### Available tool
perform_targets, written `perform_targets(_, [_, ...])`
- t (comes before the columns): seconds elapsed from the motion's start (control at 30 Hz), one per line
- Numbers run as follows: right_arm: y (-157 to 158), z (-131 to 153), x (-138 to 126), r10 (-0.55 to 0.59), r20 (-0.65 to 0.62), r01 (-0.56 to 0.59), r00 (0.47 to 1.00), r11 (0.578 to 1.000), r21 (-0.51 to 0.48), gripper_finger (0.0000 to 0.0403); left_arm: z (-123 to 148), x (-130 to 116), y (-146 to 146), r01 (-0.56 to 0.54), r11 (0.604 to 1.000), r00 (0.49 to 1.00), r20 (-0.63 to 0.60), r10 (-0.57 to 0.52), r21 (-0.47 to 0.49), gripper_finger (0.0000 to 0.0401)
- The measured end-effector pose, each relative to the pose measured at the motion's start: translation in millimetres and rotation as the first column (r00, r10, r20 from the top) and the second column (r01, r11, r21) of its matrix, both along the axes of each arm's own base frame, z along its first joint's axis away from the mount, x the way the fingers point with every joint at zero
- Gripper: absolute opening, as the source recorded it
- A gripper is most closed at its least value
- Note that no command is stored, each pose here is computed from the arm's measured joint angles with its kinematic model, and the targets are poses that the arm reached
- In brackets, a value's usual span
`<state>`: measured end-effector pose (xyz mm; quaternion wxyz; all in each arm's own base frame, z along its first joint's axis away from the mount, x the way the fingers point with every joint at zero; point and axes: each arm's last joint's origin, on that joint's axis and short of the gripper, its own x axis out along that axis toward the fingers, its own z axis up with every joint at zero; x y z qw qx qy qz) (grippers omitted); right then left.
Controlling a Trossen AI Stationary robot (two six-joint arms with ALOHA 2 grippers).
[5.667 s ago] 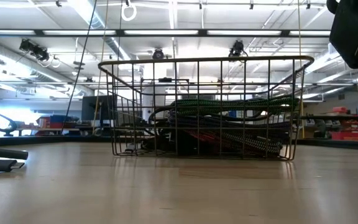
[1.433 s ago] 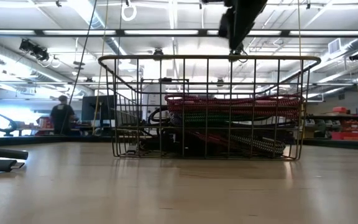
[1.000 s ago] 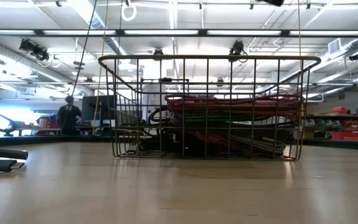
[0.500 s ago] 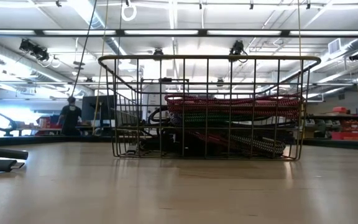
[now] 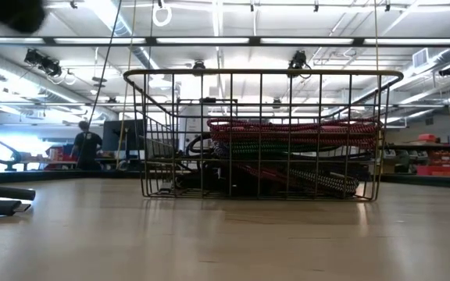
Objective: Pick and place USB-C Cables
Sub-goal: Put the black charger cable into the wire basket
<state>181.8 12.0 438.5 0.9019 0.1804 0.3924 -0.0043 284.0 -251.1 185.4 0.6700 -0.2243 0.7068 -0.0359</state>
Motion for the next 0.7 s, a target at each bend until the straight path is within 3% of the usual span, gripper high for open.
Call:
perform_targets(0.1, [2.0,-1.5,3.0,0.009,-0.009,-0.009,1.0,1.0,0.0,0.013,-14.4,-15.1,7.6,0.039,0.999,0.985,-0.168,-0.042,-0.022,0.0219])
perform_targets(0.2, [2.5,-3.4,6.8,0.011,-0.02,-0.011,1.0,1.0,-0.001,0.013,-19.3,-28.6,17.6,0.082,0.996,0.951,-0.302,-0.07,0.027,0.0221])
perform_targets(0.3, [2.6,-5.0,10.1,0.01,-0.029,-0.01,1.0,1.0,-0.001,0.013,-18.4,-32.4,26.9,0.139,0.988,0.931,-0.349,-0.106,0.07,0.0217])
perform_targets(0.43, [2.9,-7.5,14.8,0.008,-0.043,-0.008,0.999,1.0,0.0,0.013,-10.5,-22.5,28.0,0.232,0.969,0.947,-0.247,-0.205,0.086,0.0209])
perform_targets(0.53, [3.1,-9.0,17.7,-0.003,-0.054,0.004,0.999,1.0,0.01,0.013,-1.1,-12.9,24.9,0.313,0.937,0.948,-0.114,-0.298,0.157,0.0201])
perform_targets(0.7, [3.2,-10.6,20.6,-0.021,-0.065,0.023,0.998,0.999,0.025,0.013,10.0,-10.3,15.9,0.487,0.815,0.856,0.015,-0.517,0.315,0.019])
